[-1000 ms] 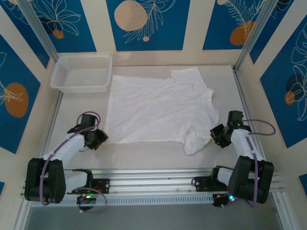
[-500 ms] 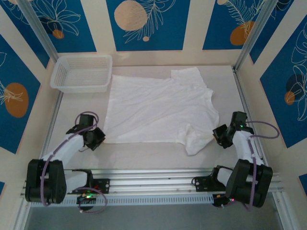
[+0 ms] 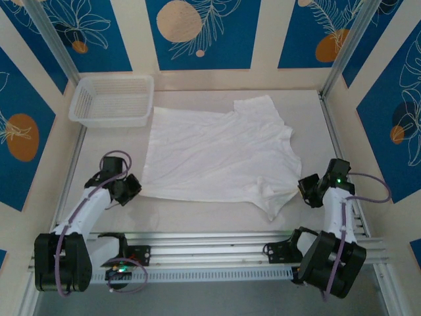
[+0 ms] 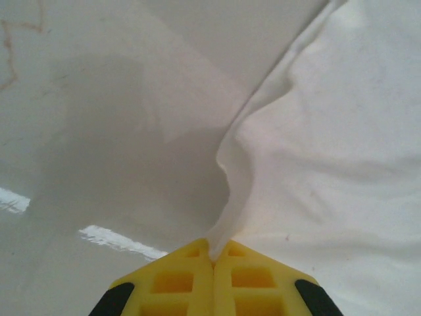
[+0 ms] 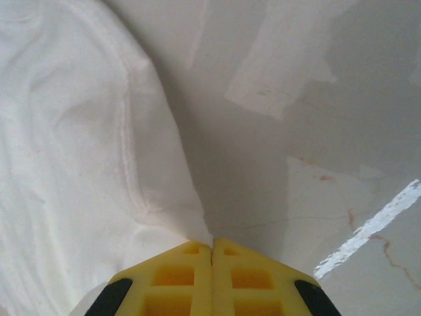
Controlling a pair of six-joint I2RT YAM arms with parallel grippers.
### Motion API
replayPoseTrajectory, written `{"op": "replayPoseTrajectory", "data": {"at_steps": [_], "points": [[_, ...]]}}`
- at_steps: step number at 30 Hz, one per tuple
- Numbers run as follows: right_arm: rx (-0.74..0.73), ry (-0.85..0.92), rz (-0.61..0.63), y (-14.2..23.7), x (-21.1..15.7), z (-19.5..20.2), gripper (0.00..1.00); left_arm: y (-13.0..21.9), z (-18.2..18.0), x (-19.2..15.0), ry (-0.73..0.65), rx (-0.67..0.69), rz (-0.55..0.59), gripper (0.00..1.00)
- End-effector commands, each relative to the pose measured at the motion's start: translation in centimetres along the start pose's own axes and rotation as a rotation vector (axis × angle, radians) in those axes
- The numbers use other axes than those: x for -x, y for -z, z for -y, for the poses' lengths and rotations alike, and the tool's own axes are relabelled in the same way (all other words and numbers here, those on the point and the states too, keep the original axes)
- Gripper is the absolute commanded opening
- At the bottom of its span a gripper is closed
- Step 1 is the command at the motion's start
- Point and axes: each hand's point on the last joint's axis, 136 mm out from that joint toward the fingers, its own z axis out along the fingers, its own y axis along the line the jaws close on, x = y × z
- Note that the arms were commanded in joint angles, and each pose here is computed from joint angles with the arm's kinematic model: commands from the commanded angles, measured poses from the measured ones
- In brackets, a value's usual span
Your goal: Fold the inside-out t-shirt
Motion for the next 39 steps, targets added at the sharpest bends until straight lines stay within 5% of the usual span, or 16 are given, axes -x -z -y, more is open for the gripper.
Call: {"op": "replayPoseTrajectory", "data": {"at_steps": [1, 15, 34, 37, 39], "points": [[0.132, 0.038, -0.024, 1.5, -0.2, -3.2, 0.0, 2.6, 3.1, 2.8, -0.052, -0.081, 0.072, 0.0], [0.205, 0.109, -0.048, 0.3, 4.5, -10.2, 0.0, 1.5, 8.3, 10.2, -0.089, -0.105, 0.174, 0.0], [0.098, 0.134, -0.145, -6.6, 7.0, -12.9, 0.0, -4.8, 9.3, 11.6, -0.089, -0.082, 0.084, 0.0], [0.08, 0.143, -0.163, -7.8, 7.1, -12.9, 0.11, -6.1, 8.6, 11.4, -0.077, -0.048, 0.074, 0.01], [0.084, 0.157, -0.162, -7.9, 7.2, -13.2, 0.21, -6.6, 8.8, 11.3, -0.08, -0.052, 0.068, 0.13]]}}
